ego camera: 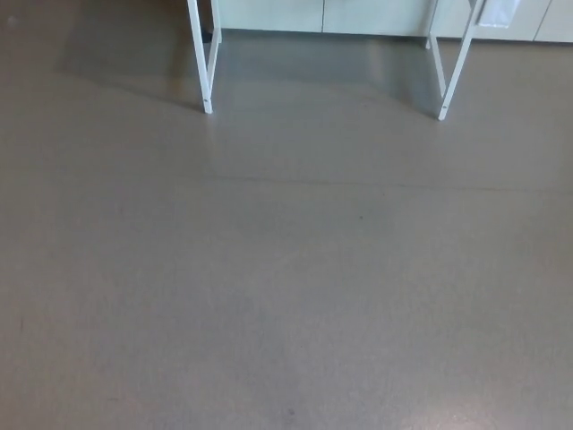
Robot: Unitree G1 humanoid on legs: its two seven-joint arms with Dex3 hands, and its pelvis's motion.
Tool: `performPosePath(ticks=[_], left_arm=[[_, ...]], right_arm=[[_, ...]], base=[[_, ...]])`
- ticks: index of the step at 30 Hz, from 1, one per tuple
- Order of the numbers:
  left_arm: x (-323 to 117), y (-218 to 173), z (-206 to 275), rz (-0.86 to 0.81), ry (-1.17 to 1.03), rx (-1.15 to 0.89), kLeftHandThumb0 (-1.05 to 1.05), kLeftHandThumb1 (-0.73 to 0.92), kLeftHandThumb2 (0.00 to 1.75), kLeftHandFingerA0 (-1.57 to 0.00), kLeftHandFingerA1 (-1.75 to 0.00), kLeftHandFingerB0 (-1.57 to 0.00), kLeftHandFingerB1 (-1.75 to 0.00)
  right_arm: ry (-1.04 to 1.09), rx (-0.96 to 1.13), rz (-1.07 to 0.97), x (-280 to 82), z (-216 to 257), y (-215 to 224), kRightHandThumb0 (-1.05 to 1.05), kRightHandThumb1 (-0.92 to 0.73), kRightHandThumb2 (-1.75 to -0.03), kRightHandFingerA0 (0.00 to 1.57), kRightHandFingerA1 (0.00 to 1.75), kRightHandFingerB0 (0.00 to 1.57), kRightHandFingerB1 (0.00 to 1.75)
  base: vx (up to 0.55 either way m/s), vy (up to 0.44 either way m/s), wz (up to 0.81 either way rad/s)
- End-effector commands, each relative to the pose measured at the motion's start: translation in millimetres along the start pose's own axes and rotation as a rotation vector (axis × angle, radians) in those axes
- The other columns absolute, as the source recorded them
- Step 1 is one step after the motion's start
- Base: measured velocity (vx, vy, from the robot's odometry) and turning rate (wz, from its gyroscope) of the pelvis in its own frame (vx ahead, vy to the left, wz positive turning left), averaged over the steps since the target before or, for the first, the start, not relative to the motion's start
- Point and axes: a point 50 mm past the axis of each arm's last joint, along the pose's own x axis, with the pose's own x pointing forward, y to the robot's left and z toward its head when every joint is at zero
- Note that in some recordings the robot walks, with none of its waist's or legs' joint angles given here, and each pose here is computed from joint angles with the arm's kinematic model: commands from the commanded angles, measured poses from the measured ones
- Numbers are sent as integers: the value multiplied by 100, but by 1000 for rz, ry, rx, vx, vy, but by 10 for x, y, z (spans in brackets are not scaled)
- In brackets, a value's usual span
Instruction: The robot walks towards a desk on which a file tray is kept in the middle and a toilet paper roll is kept on its right. The robot uses its right hand to hook on finger in the gap of the roll and grabs it, lifts it and places it on the tray.
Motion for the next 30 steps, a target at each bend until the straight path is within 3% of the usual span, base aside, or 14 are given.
performPosePath(ticks=[1, 5, 6, 9, 12, 16, 17, 21, 23, 24, 26, 28, 29, 30], left_arm=[[120, 103, 27, 27, 82, -258, -70, 70, 104, -1, -41, -2, -32], [133, 111, 44, 32, 89, -221, -69, 69, 105, -1, -44, -2, -33], [137, 94, 21, 27, 92, -213, -68, 71, 107, 0, -45, -1, -33], [133, 71, -37, -20, 118, -222, -68, 91, 66, -5, -47, -3, -30], [116, 55, -116, -32, 131, -219, -35, 61, 114, -2, -52, 0, -51], [109, 53, -162, -22, 144, -205, -69, 72, 96, -16, -52, -6, -41], [102, 68, -183, -16, 148, -204, -70, 72, 96, -16, -53, -8, -43], [101, 104, -163, -8, 155, -155, -72, 73, 98, -17, -54, -8, -46], [109, 103, -124, -34, 147, -127, -71, 75, 102, -9, -53, -4, -38], [118, 92, -114, -29, 152, -140, -68, 92, 68, -14, -48, -7, -29], [122, 106, -95, -25, 158, -106, -72, 73, 104, -17, -56, -4, -44], [124, 111, -82, -38, 154, -77, -74, 75, 100, -14, -55, -7, -47], [123, 117, -73, -45, 149, -71, -36, 59, 115, -2, -52, 0, -51], [120, 117, -88, -42, 152, -51, -73, 76, 101, -17, -55, -8, -47]], right_arm=[[169, 18, -182, -111, -394, -306, -29, -43, -53, 58, 50, 46, 38], [202, 198, -43, -30, -304, -277, -20, -50, -57, 33, 47, 25, 34], [216, -53, -8, 38, -254, -297, -20, -43, -93, 14, 54, 7, 50], [196, 134, 17, 39, -143, -274, -35, -41, -58, 20, 43, 27, 34], [185, -274, 21, 52, -256, -235, -43, -47, -64, 32, 46, 25, 37], [220, -423, 106, -2, -456, -272, -53, -61, -58, 19, 37, 21, 31], [231, -388, 113, -32, -522, -277, -25, -52, -98, 2, 51, 0, 47], [329, -255, 57, -69, -646, -375, -36, -54, -57, 7, 31, 12, 29], [282, -258, 66, -82, -684, -340, -23, -47, -94, 3, 50, 0, 47], [275, -451, 77, -76, -671, -319, -49, -56, -66, 15, 40, 16, 34], [235, -369, 109, -85, -664, -269, -24, -53, -98, 4, 52, 0, 47], [204, -344, 107, -81, -661, -220, -40, -54, -62, 12, 37, 17, 34], [220, -327, 144, -83, -676, -216, -26, -51, -98, 2, 51, 0, 47], [187, -322, 147, -86, -668, -181, -25, -49, -96, 3, 50, 0, 46]], base=[[0, 0, 0], [0, 0, 0], [0, 0, 0], [1, 6, -2], [0, 0, 0], [14, -6, 4], [0, 0, 0], [0, 0, 0], [0, 0, 0], [0, 0, 0], [0, 0, 0], [0, 0, 0], [0, 0, 0], [0, 0, 0]])
